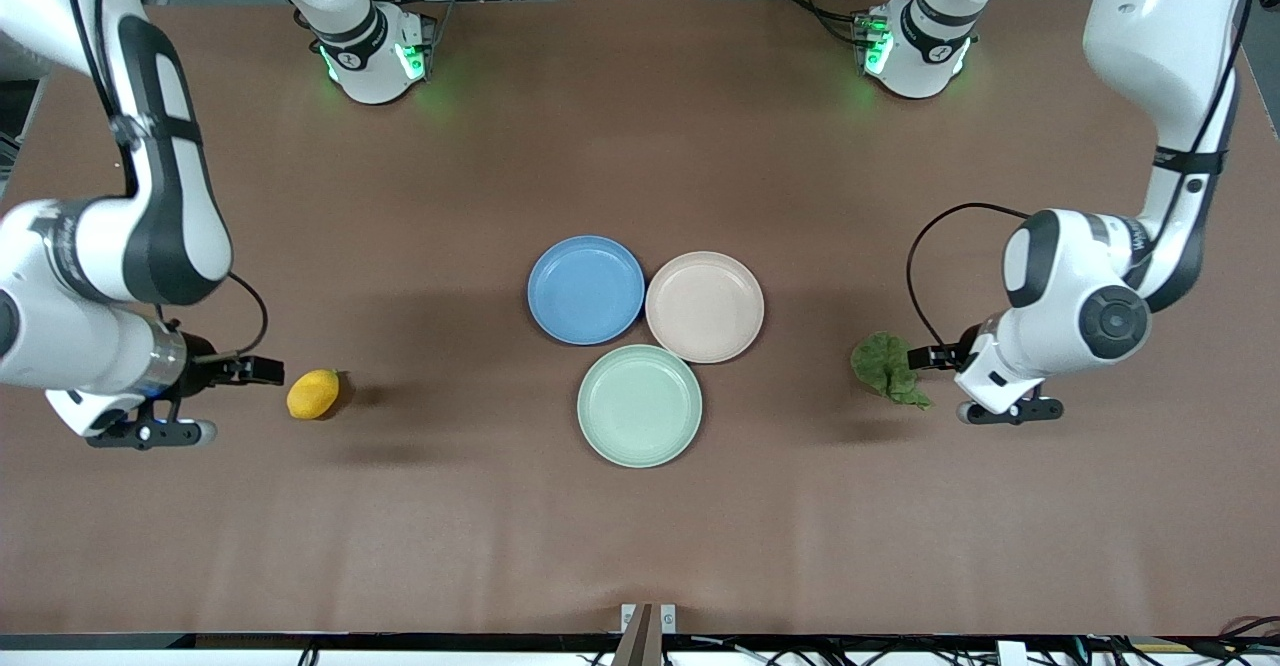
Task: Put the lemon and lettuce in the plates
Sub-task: 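Close the right gripper on the lemon while the left gripper grasps the lettuce, then lift the lemon over the blue plate while the left gripper carries lettuce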
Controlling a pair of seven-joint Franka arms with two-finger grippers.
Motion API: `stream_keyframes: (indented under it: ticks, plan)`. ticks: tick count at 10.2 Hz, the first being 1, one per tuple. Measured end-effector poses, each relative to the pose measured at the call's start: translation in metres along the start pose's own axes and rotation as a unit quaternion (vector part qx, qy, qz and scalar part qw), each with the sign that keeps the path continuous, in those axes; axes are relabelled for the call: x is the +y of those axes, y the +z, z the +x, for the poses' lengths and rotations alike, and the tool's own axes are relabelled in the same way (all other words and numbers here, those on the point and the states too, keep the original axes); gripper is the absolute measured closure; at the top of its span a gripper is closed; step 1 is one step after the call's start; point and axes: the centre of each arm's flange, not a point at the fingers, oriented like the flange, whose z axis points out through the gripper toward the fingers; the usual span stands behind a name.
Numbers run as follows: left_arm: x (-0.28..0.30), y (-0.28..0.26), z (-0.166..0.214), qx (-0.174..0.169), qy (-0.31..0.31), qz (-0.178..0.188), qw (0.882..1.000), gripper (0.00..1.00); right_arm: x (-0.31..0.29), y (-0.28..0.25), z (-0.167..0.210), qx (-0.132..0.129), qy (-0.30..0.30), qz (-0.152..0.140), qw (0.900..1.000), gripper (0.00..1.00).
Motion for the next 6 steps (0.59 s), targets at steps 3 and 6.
stream_keyframes:
  ticks: [3, 6]
  plan:
    - [0.005, 0.024, -0.004, 0.018, -0.004, -0.007, 1.0, 0.0, 0.024, 0.055, 0.009, -0.002, 0.091, 0.014, 0.996, 0.0]
    - [0.041, 0.054, -0.008, 0.027, -0.013, -0.014, 0.999, 0.03, 0.016, 0.121, 0.002, 0.004, 0.148, 0.014, 0.989, 0.0]
